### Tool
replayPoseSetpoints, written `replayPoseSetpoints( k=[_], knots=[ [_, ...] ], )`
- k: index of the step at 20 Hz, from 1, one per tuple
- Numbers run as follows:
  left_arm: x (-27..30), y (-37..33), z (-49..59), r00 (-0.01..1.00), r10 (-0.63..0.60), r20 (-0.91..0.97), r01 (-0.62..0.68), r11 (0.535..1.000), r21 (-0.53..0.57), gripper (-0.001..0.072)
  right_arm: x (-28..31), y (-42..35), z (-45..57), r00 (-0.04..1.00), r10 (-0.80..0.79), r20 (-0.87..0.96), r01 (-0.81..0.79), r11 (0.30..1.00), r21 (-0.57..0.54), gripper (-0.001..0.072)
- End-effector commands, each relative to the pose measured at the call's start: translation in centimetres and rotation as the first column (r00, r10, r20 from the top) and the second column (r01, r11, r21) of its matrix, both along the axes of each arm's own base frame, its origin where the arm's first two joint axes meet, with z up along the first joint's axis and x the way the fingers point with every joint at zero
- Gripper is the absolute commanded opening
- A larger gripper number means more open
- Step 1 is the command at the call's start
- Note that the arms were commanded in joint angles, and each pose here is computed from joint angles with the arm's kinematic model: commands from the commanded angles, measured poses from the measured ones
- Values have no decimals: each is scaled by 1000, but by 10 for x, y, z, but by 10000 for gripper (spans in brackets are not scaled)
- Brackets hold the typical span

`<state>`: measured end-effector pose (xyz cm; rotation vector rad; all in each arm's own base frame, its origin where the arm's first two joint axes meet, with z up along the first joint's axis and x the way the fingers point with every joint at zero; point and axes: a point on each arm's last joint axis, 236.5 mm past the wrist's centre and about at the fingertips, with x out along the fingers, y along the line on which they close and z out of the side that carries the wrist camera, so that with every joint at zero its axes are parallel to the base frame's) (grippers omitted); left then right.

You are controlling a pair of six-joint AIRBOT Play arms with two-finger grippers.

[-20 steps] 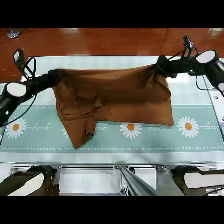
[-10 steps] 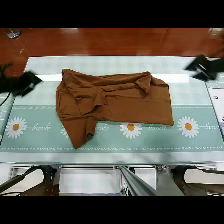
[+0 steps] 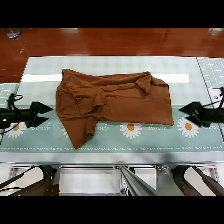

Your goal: Fold the shirts.

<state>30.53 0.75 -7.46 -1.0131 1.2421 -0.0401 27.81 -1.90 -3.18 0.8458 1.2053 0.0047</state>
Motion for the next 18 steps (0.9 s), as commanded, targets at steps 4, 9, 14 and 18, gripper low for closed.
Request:
replayPoseSetpoints(
  k=[4, 9, 14, 18],
  knots=[
    [17, -47, -28, 999, -40, -12, 39, 999, -8, 701, -39, 35, -26, 997, 28, -66, -21, 994, 103, 629],
    [22, -66, -32, 997, -80, 5, 80, 997, -24, 227, -34, 32, -26, 999, 14, -52, -9, 996, 93, 629],
    [27, -75, -14, 981, -179, 72, 182, 983, -35, 27, -35, 16, -39, 994, -53, -100, 58, 998, 39, 628],
    [30, -75, -10, 980, -183, 81, 186, 982, -35, 27, -35, 20, -49, 984, -81, -155, 96, 991, 91, 629]
  ],
)
